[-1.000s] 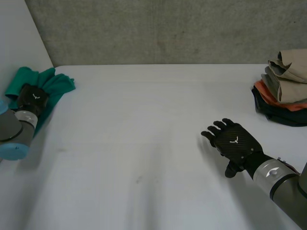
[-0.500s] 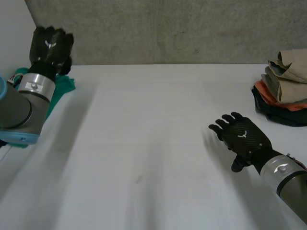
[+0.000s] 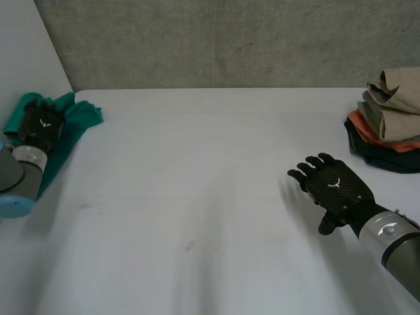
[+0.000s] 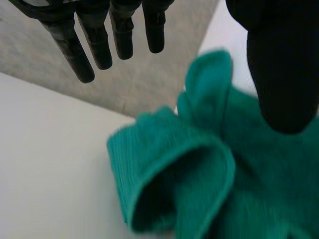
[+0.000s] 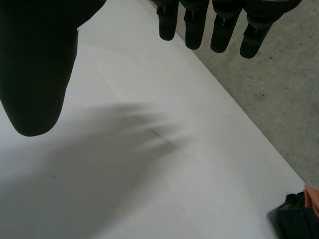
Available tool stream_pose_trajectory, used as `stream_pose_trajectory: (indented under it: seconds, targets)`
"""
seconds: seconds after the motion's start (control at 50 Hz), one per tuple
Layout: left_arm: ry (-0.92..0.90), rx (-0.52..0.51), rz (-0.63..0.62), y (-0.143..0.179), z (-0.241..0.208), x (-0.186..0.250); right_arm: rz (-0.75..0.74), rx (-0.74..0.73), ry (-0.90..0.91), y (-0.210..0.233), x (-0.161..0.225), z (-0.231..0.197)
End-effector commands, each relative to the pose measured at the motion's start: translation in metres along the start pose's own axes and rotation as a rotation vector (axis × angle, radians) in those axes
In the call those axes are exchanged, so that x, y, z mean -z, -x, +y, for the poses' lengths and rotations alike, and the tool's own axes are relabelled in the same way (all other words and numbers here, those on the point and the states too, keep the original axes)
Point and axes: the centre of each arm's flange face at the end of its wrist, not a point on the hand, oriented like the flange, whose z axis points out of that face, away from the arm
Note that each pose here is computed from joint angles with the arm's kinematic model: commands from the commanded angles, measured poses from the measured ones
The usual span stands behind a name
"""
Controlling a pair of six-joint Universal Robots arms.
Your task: Fold the laundry.
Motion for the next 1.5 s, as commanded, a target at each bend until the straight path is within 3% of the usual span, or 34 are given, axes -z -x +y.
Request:
stream_pose_trajectory:
  seconds: [0.02,0.2,0.42,0.48,0.56,0.6,0.66,0.74,0.82,0.9,1.0,1.12,1.34,1.5]
  targets:
    - [0.04,-0.072,-0.008,-0.005,0.027,-0.007,-0.002,-0.001,0.002,0.001,0.0,0.001]
    - [0.047,-0.103,-0.021,-0.01,0.037,-0.014,-0.002,-0.003,0.005,0.001,0.0,0.001]
    - [0.022,-0.135,-0.098,0.007,0.04,-0.02,-0.004,-0.005,0.007,0.001,0.0,0.002]
    - [-0.013,-0.142,-0.127,0.011,0.021,-0.016,-0.002,-0.003,0.005,0.001,0.0,0.001]
    - [-0.146,-0.115,-0.149,0.022,-0.048,-0.003,0.004,0.0,0.005,0.0,0.001,0.001]
    - [-0.259,-0.04,-0.104,0.01,-0.108,0.018,0.006,0.001,0.004,-0.001,0.001,0.001]
    - [-0.344,0.046,-0.056,0.002,-0.151,0.042,0.013,0.002,0.006,-0.002,0.001,0.0]
    - [-0.52,0.261,0.019,0.005,-0.232,0.095,0.034,0.007,-0.005,-0.007,0.003,-0.004]
    - [-0.674,0.586,0.238,-0.015,-0.301,0.169,0.064,0.008,-0.008,-0.015,0.003,-0.005]
    - [-0.686,0.761,0.439,-0.043,-0.324,0.213,0.08,0.007,-0.006,-0.02,0.003,-0.004]
    - [-0.569,0.837,0.586,-0.087,-0.308,0.217,0.09,0.007,-0.003,-0.023,0.003,-0.003]
    - [-0.517,0.847,0.625,-0.095,-0.302,0.22,0.116,0.006,0.008,-0.03,0.002,-0.001]
    - [-0.493,0.826,0.458,-0.018,-0.286,0.213,0.146,0.015,0.005,-0.044,-0.001,-0.012]
    - [-0.252,0.647,0.449,-0.006,-0.235,0.222,-0.01,0.044,-0.052,-0.025,0.009,-0.063]
